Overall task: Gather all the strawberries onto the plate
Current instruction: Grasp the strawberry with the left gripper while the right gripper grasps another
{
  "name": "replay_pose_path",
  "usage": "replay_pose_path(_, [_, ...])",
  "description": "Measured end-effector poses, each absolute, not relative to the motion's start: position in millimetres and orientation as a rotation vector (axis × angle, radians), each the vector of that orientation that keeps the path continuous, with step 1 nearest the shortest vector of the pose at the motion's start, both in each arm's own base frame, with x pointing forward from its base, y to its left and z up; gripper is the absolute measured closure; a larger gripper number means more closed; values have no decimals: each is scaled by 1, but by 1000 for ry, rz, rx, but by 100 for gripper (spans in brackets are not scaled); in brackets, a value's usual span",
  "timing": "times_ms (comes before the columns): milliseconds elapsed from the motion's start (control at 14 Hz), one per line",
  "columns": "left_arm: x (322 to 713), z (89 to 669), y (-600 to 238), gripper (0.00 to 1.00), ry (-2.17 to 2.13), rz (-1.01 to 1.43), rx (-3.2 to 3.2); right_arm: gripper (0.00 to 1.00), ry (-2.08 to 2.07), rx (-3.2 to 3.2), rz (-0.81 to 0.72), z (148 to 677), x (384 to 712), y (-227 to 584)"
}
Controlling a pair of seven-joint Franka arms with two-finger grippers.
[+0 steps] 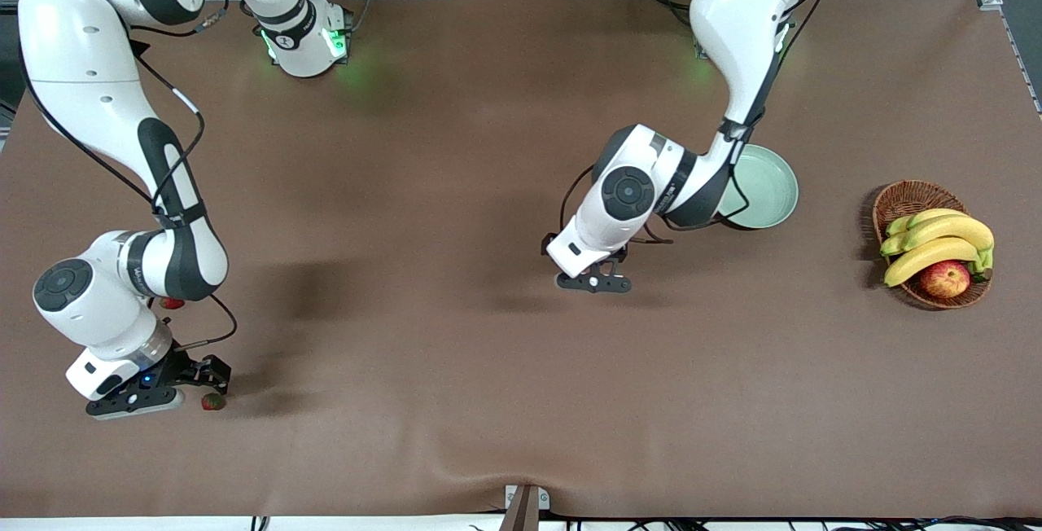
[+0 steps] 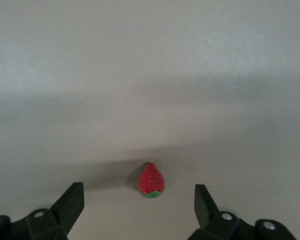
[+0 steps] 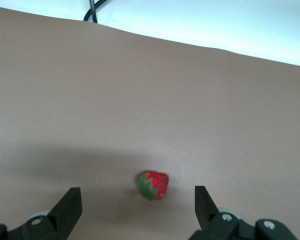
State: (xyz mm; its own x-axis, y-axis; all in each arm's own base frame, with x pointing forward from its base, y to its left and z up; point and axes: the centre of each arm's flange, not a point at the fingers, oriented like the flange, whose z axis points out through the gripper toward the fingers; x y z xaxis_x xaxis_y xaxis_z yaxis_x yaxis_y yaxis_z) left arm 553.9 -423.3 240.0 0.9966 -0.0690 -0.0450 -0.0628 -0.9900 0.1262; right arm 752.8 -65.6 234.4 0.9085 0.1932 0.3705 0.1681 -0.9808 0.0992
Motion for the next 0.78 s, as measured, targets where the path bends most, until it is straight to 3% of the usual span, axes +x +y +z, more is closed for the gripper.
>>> replay_pose_path(285, [551,218,-427,7,-94,-74,3019,0,288,2982,655,216,758,-71])
replay_pose_path(356, [551,214,-426,14,-92,-81,3023,0,288,2983,655,215,758,-71])
replay_pose_path(784, [539,195,-435,18,-102,-113,3035,0,276,2962,719,199,758,-75])
